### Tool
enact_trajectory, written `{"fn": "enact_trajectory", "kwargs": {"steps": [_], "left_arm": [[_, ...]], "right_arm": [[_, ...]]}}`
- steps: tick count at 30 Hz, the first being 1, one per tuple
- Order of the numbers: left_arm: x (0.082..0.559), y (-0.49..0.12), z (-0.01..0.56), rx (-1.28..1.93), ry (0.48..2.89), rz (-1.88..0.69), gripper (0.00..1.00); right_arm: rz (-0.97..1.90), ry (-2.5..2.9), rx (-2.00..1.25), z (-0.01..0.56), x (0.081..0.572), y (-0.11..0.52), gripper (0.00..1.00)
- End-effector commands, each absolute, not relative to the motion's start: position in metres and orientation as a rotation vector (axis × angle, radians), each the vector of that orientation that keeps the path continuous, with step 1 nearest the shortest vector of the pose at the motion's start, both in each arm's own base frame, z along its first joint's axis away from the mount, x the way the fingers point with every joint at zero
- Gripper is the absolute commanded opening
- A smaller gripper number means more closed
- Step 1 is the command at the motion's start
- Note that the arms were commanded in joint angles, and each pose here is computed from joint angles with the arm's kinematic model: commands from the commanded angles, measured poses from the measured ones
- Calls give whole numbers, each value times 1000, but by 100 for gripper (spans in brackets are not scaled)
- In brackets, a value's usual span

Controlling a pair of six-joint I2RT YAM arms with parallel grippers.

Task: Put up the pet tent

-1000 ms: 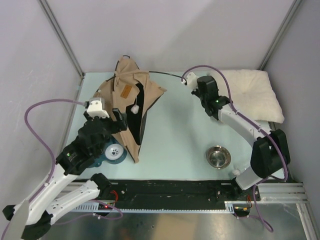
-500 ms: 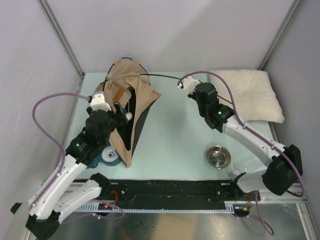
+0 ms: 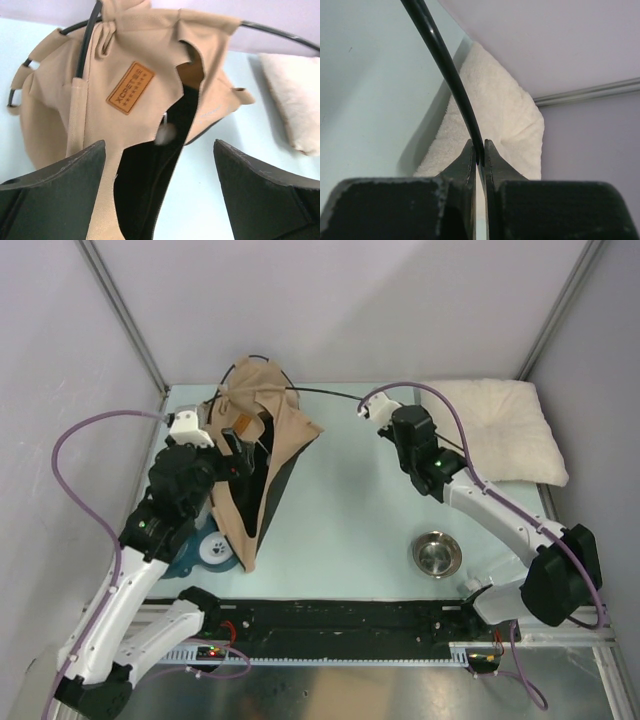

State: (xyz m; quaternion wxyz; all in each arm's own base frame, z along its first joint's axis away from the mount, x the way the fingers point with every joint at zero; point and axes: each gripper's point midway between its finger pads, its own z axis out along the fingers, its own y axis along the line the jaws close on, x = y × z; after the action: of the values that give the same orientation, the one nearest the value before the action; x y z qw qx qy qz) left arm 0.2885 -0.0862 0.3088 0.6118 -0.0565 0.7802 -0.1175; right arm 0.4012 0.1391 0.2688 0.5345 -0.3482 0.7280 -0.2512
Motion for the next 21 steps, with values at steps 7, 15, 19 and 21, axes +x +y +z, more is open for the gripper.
{"fn": "enact_trajectory", "kwargs": {"steps": [7,15,19,21], "left_arm": [[280,-50,356,-194,1648,-134,95],[319,-48,327,-220,1783,-95,67],[331,-59,324,-157,1819,-126,46],[333,-59,321,-148,1830,-120,42]], "right_arm": [[-486,1733,-708,267,411,148,0],[-455,1760,-710,261,406,146,0],[-442,1759,-708,262,403,146,0],[-437,1758,-706,262,402,146,0]]}}
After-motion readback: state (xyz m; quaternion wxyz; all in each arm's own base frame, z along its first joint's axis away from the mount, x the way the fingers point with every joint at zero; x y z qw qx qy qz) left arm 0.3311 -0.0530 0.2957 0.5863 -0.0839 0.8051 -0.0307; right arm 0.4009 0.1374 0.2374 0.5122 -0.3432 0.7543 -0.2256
